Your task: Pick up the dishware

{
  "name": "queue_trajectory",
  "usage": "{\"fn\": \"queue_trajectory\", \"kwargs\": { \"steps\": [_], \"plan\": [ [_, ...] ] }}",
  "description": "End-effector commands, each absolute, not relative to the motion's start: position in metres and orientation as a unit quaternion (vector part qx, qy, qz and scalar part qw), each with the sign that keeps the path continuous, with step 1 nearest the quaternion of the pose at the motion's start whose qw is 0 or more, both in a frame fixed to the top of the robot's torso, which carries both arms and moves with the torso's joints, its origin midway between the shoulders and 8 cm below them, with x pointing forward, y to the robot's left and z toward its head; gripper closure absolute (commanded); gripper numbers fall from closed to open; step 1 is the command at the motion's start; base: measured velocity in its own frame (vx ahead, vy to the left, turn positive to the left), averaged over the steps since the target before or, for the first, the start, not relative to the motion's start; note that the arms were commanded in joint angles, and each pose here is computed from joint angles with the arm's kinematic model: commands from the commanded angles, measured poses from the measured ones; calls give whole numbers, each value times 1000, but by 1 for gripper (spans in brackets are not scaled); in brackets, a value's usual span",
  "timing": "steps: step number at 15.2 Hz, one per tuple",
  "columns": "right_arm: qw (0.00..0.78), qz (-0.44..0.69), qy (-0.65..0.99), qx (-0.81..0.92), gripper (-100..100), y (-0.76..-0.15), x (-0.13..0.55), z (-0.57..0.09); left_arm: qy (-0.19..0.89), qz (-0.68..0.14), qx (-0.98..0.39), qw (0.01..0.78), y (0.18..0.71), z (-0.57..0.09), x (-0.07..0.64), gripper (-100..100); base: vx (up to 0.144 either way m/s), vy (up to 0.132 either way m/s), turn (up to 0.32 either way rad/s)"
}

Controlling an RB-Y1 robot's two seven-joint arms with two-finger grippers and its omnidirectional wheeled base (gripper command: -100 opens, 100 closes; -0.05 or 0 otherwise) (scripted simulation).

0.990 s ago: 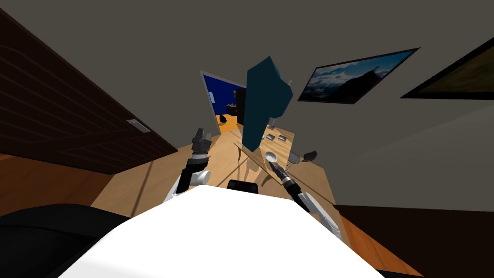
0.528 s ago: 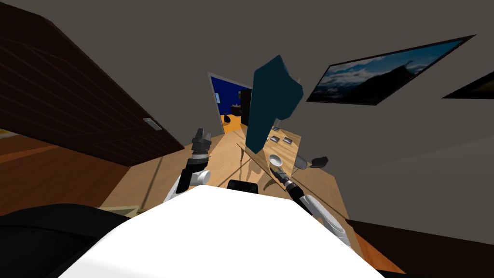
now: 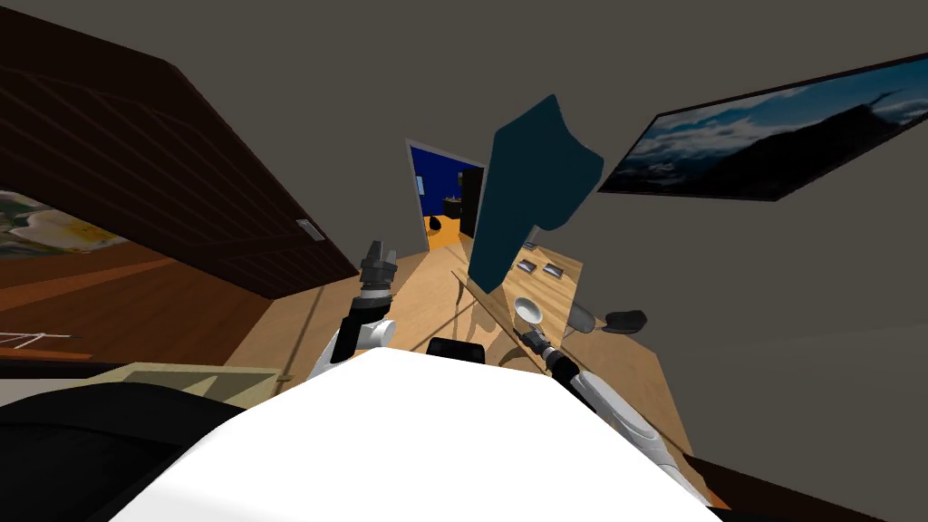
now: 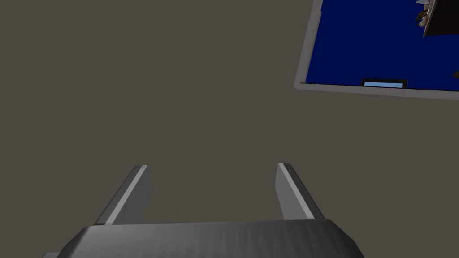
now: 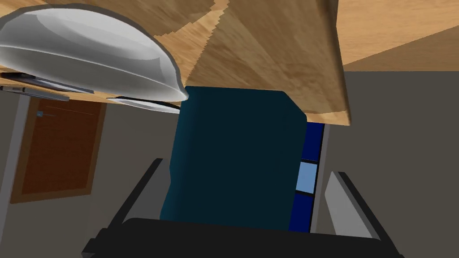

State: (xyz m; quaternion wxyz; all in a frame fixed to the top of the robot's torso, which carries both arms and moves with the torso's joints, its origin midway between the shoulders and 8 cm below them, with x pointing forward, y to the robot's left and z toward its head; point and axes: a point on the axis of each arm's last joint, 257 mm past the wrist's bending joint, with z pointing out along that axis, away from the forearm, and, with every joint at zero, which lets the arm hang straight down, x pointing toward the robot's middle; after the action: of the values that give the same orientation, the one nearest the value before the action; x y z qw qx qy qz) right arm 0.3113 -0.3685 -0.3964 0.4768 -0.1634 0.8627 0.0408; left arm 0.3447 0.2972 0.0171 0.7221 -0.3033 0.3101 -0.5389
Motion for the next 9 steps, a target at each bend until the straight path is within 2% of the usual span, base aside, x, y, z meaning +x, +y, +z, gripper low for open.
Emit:
{"fn": "queue_trajectory", "kwargs": {
  "steps": [1, 9],
  "plan": [
    [461, 18, 867, -190, -100, -379, 303, -406, 310, -539, -303, 722, 297, 17, 345, 0, 53, 17, 145],
    [387, -67, 872, -293, -100, -435, 269, -439, 310, -539, -303, 722, 297, 17, 345, 0, 53, 18, 126]
  ]
}}
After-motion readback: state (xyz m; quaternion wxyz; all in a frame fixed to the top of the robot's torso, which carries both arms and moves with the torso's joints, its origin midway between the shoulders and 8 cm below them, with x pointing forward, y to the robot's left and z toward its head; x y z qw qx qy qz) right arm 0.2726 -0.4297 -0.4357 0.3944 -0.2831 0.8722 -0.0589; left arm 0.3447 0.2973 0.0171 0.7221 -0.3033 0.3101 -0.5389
